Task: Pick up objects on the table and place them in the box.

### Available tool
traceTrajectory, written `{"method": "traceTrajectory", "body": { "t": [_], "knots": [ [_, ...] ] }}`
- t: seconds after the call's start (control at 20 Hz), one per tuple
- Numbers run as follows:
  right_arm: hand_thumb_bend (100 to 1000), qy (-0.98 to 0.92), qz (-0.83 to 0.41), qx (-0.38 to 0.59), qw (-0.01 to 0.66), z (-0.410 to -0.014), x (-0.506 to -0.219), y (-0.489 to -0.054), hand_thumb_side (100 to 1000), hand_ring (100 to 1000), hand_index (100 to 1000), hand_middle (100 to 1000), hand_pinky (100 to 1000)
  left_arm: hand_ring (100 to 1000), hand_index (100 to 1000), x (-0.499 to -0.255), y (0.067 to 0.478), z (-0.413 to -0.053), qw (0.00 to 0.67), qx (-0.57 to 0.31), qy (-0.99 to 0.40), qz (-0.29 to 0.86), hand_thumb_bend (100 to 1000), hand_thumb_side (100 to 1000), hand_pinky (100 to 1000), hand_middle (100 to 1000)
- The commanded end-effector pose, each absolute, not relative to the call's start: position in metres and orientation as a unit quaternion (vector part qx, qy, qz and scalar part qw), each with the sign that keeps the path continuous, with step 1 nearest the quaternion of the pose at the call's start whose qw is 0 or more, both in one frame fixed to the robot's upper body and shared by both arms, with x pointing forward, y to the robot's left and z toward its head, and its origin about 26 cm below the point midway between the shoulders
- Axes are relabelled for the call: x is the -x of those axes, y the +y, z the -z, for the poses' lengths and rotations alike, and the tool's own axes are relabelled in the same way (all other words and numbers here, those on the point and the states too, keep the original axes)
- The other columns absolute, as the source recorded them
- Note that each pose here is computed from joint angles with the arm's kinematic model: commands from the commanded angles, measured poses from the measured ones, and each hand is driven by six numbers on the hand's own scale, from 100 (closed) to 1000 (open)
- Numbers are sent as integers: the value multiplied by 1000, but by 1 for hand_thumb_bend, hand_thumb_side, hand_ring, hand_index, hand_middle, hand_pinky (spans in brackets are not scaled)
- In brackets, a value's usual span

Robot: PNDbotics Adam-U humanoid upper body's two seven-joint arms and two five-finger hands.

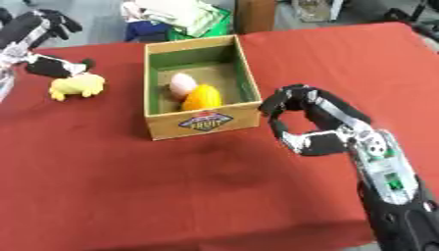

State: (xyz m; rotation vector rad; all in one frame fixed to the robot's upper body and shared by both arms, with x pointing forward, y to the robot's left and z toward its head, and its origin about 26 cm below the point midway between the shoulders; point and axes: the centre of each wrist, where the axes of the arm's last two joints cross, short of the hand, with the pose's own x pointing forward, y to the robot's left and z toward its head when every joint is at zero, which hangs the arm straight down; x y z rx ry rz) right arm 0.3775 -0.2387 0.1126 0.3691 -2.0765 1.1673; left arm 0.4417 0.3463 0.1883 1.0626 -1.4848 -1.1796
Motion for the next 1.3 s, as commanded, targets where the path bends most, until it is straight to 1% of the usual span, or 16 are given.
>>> {"method": "traceTrajectory", "body": {
  "t": [0.05, 0.15, 0.5, 0.75, 1.3],
  "knots": [
    [100, -807, -460, -129, 347, -122, -379, -245, 208, 745, 704, 578, 578, 768, 821, -440, 375, -199, 478, -469, -576, 468, 490, 294, 783, 782],
    [100, -807, -460, -129, 347, -122, -379, -245, 210, 745, 704, 578, 577, 791, 830, -441, 382, -192, 492, -468, -564, 471, 485, 292, 789, 802],
    [100, -808, -458, -130, 346, -122, -379, -245, 210, 746, 704, 578, 577, 810, 843, -449, 386, -166, 522, -459, -558, 454, 459, 275, 796, 821],
    [100, -808, -459, -132, 345, -122, -379, -243, 211, 746, 704, 577, 577, 791, 839, -455, 382, -154, 521, -469, -569, 430, 439, 263, 782, 803],
    [100, -809, -462, -134, 339, -123, -380, -241, 213, 746, 705, 578, 578, 781, 834, -461, 381, -130, 518, -500, -569, 397, 436, 260, 773, 799]
  ]
}}
